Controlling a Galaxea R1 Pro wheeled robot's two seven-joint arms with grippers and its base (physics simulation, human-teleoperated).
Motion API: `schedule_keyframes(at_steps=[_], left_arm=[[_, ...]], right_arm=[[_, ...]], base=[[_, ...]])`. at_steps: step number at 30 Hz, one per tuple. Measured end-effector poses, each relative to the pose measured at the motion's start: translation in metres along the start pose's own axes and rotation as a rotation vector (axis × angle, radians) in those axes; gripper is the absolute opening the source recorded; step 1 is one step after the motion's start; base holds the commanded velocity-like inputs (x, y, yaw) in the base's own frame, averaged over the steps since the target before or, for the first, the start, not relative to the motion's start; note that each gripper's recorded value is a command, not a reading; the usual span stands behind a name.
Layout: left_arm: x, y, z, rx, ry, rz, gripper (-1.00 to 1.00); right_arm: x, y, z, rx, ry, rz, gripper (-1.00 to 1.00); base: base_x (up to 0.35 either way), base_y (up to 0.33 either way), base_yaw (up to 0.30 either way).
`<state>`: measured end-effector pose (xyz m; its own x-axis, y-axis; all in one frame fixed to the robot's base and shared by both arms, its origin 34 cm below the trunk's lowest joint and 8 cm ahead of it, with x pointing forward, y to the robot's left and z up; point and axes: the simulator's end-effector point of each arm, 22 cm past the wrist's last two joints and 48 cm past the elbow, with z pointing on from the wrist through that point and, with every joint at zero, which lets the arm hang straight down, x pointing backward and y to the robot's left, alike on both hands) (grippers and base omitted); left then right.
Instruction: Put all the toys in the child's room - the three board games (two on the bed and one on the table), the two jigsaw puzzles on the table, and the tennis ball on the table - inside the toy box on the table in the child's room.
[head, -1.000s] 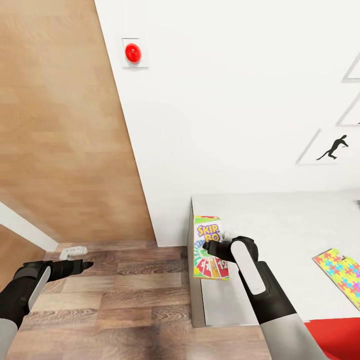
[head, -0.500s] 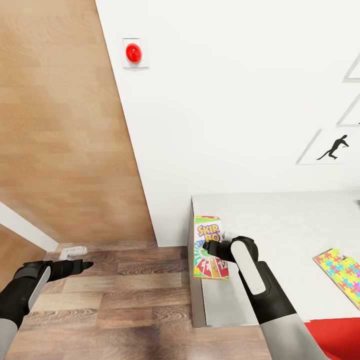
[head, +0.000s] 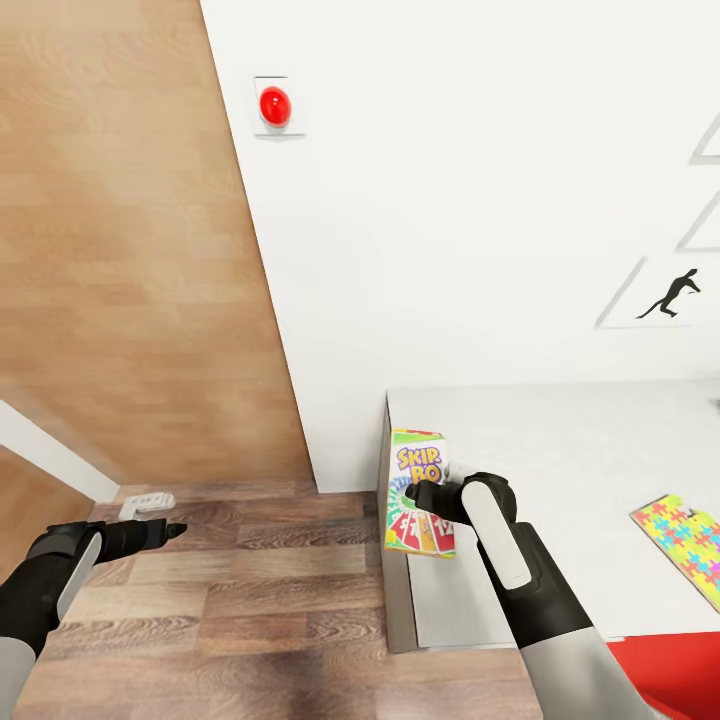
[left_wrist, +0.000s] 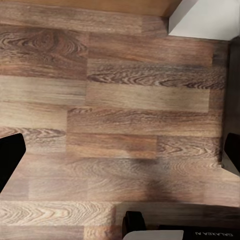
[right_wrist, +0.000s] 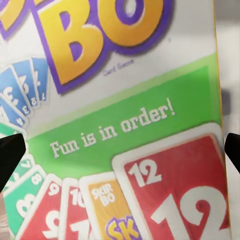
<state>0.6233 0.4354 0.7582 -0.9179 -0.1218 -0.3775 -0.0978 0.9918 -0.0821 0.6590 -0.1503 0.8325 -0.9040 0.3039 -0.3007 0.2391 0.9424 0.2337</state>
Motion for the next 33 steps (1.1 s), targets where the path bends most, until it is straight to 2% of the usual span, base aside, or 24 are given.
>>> schedule_keyframes(at_steps=[33], left_arm=[[-0.0007, -0.0002, -0.0007, 0.0, -0.002, 0.0, 1.0]], right_arm=[[-0.0038, -0.0067, -0.0009, 0.011, -0.008, 0.014, 1.0]], base=[[0.0, 0.0, 0.0]])
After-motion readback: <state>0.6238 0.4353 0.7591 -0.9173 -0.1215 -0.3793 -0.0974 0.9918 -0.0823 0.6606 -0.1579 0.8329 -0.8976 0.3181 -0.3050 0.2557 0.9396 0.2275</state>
